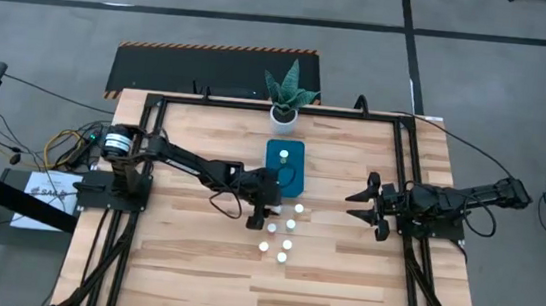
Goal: Pick and place pill bottles into a basket
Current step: Put the yellow pill bottle into the blue bin
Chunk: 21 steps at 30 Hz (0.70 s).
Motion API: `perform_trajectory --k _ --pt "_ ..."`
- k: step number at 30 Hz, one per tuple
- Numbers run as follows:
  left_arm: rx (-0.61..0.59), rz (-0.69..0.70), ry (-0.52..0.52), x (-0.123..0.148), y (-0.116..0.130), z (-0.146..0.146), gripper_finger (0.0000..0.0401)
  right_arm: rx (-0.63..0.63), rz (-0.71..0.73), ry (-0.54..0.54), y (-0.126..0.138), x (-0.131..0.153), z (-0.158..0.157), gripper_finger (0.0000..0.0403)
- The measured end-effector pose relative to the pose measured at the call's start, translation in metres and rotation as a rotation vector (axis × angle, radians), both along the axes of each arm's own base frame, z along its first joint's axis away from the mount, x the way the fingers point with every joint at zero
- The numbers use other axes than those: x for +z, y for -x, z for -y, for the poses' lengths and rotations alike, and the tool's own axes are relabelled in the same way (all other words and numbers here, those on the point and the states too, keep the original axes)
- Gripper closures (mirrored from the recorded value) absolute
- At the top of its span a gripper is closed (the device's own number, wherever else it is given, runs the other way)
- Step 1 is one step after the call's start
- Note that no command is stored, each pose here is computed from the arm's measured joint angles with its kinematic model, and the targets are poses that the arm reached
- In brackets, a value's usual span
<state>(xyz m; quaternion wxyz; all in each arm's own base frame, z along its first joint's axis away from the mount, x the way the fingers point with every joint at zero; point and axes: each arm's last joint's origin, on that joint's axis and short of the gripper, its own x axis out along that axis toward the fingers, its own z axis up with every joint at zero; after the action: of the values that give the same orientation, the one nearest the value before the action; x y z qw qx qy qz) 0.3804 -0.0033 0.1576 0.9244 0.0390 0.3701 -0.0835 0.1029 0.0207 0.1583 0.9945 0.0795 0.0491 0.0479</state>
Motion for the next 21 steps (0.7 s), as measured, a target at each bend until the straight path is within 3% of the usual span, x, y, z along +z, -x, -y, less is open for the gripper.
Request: perform_trajectory --k 17,21 --pt "0.043 -0.052 0.033 -0.0068 -0.0052 -0.0022 0.0248 0.000 0.000 0.000 0.0000 0.0000 0.0000 0.0234" --pt "0.049 -0.058 0.041 -0.0071 -0.0049 -0.0021 0.0266 0.000 0.000 0.000 0.0000 0.0000 0.0000 0.0232"
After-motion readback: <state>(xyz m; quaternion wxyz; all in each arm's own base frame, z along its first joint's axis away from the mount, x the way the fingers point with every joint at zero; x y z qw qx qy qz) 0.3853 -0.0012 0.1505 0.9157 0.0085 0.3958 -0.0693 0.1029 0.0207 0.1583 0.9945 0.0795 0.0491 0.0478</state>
